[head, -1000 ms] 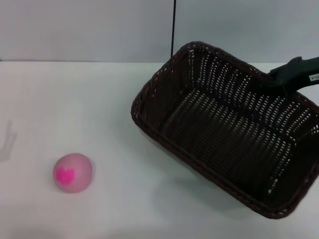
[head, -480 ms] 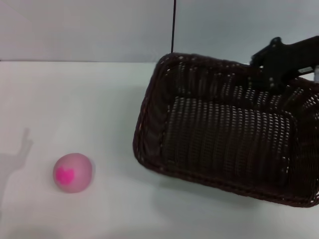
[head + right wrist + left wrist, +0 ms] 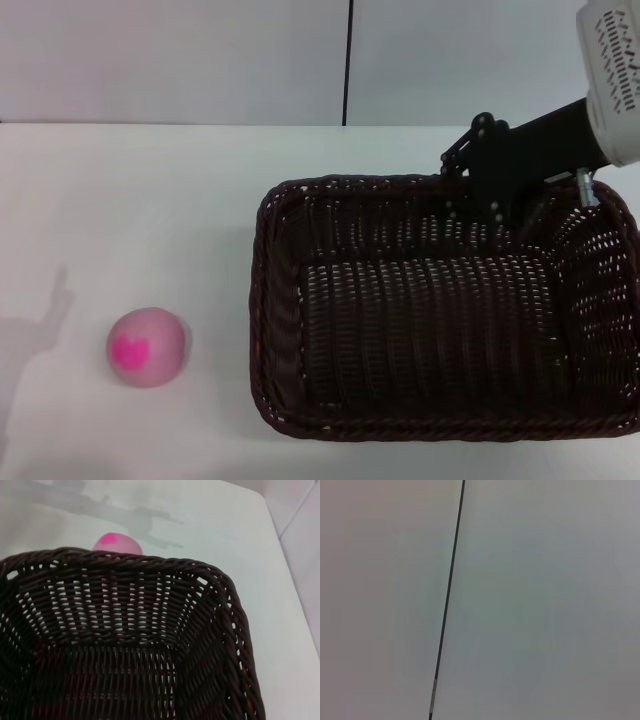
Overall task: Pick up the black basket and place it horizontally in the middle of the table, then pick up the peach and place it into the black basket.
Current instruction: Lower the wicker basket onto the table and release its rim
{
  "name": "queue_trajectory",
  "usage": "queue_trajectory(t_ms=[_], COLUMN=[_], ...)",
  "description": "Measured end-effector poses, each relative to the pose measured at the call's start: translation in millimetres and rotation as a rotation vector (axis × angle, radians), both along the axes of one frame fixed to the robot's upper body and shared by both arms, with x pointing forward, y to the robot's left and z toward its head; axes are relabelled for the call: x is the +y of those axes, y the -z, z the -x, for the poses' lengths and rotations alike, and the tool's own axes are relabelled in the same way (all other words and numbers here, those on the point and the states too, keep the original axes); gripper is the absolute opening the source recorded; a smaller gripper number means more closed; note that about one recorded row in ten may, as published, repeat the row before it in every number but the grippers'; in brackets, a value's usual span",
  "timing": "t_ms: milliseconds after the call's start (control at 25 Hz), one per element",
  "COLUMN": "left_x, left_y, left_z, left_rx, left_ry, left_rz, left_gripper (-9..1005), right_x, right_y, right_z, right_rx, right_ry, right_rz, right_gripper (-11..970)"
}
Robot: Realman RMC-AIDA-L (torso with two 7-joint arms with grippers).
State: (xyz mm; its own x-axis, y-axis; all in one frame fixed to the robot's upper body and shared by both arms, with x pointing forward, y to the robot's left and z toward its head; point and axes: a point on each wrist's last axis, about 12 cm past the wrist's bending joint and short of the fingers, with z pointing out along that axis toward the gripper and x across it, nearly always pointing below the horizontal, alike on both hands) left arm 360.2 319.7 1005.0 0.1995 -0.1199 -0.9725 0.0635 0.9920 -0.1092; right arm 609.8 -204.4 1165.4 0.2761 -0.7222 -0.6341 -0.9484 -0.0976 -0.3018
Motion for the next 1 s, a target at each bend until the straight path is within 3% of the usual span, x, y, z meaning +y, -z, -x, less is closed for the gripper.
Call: queue_trajectory(t_ms=[320, 1000], left_x=[-2, -4], left_y=[0.3, -0.8], left_z=[5.6, 5.0], left_rx=[0.0, -0.01], left_ry=[0.004, 0.014], left_rz=[0.005, 0.015], left_gripper=[828, 826], right_x=[1, -6], right_y=[3.5, 21.8], right_z=[0.5, -0.3], right_rx=[-0.056, -0.057], right_ry=[-0.024, 0.085], right_rz=[-0.016, -0.084], right_gripper=[179, 180])
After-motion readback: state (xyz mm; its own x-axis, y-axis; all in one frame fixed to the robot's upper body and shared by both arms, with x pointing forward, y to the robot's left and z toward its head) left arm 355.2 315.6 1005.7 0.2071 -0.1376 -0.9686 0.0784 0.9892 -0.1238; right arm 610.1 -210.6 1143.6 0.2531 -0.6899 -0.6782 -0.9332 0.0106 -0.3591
